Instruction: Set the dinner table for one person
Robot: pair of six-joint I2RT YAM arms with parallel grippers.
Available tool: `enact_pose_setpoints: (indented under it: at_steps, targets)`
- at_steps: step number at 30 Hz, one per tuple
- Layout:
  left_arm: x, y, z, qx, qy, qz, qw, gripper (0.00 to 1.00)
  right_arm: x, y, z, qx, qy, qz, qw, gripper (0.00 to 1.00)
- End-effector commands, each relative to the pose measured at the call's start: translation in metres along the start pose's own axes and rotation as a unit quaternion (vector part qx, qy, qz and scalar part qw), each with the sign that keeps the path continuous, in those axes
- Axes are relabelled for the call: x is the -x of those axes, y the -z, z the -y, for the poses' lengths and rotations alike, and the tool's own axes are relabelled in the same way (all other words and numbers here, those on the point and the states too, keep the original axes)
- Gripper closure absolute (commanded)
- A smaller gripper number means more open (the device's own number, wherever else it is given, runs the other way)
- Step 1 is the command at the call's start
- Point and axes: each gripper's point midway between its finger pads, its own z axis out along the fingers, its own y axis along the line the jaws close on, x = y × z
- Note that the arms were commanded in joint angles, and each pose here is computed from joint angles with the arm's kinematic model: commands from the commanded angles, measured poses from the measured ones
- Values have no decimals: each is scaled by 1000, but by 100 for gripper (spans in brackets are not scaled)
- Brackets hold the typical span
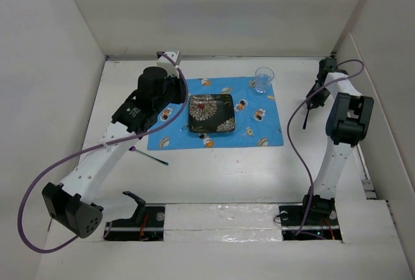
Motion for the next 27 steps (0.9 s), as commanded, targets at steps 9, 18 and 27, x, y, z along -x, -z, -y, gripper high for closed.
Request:
enact_pose_setpoints:
  at_steps: [9, 18, 27]
  targets:
    - [12, 7, 6, -15, 5, 33, 999, 99, -14, 24, 7, -26, -6, 23, 999, 100]
    - [10, -6, 13, -29, 12, 19, 999, 96, -2, 130, -39, 77, 64, 121, 987, 100]
    - [23, -4, -20, 62, 106, 33, 992, 75, -142, 198, -155, 248, 256, 58, 933, 100]
